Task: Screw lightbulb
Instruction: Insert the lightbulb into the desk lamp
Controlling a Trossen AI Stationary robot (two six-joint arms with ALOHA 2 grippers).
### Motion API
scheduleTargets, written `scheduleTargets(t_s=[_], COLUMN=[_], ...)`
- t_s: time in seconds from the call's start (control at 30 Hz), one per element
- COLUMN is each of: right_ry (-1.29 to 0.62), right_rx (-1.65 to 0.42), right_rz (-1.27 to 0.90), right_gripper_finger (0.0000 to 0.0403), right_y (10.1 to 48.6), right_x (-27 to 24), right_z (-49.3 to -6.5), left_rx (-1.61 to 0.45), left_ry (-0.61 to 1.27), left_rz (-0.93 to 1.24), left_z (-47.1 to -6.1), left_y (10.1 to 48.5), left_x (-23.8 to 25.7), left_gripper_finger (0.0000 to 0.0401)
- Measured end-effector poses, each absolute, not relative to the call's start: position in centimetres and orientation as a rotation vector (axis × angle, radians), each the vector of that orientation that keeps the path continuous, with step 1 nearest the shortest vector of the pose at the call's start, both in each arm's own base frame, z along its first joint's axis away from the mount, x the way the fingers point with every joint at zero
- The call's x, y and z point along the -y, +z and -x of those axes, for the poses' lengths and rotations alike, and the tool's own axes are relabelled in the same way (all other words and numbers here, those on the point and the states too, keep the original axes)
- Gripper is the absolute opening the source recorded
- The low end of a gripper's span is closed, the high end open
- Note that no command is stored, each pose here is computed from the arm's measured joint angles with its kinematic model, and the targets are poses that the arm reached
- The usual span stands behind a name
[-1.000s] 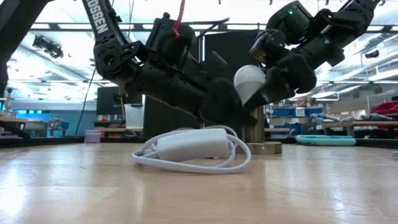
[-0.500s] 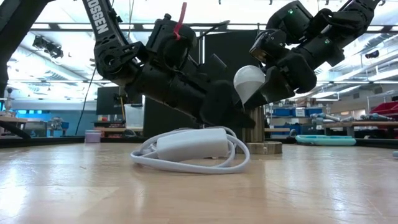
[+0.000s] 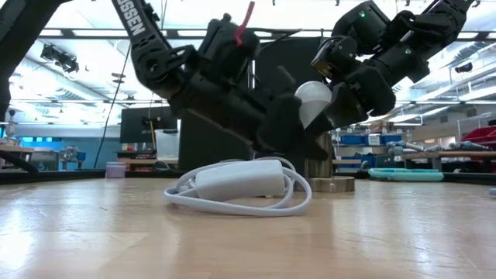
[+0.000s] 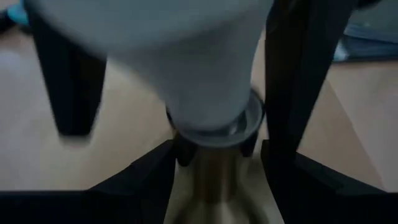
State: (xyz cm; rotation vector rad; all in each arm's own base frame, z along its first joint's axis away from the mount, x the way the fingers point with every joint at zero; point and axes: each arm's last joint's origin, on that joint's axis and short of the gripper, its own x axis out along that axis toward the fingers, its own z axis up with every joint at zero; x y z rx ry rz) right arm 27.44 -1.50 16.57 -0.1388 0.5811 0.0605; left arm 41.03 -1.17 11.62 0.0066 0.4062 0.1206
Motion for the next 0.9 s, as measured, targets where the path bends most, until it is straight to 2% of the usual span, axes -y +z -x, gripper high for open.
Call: scheduleTargets(t_s=[0.3, 0.63, 0.9], right_ry=[0.058, 0.058, 0.058], right_rx=[-0.581, -0.581, -0.581], right_rz=[0.134, 0.134, 0.134], right_gripper_finger=[0.032, 0.0319, 0.032], right_y=[16.58, 16.58, 16.57], right_x=[1.5, 1.5, 1.5], right_z=[-27.44, -27.44, -27.44], left_rx=[-0.411, -0.409, -0.424], left_ry=[0.145, 0.178, 0.209], left_rz=[-0.04, -0.045, -0.048], left_z=[-41.29, -41.24, -41.17], left_y=[11.87, 11.84, 11.71], left_x=[1.11, 0.91, 0.65], left_gripper_finger=[0.0241, 0.0194, 0.019])
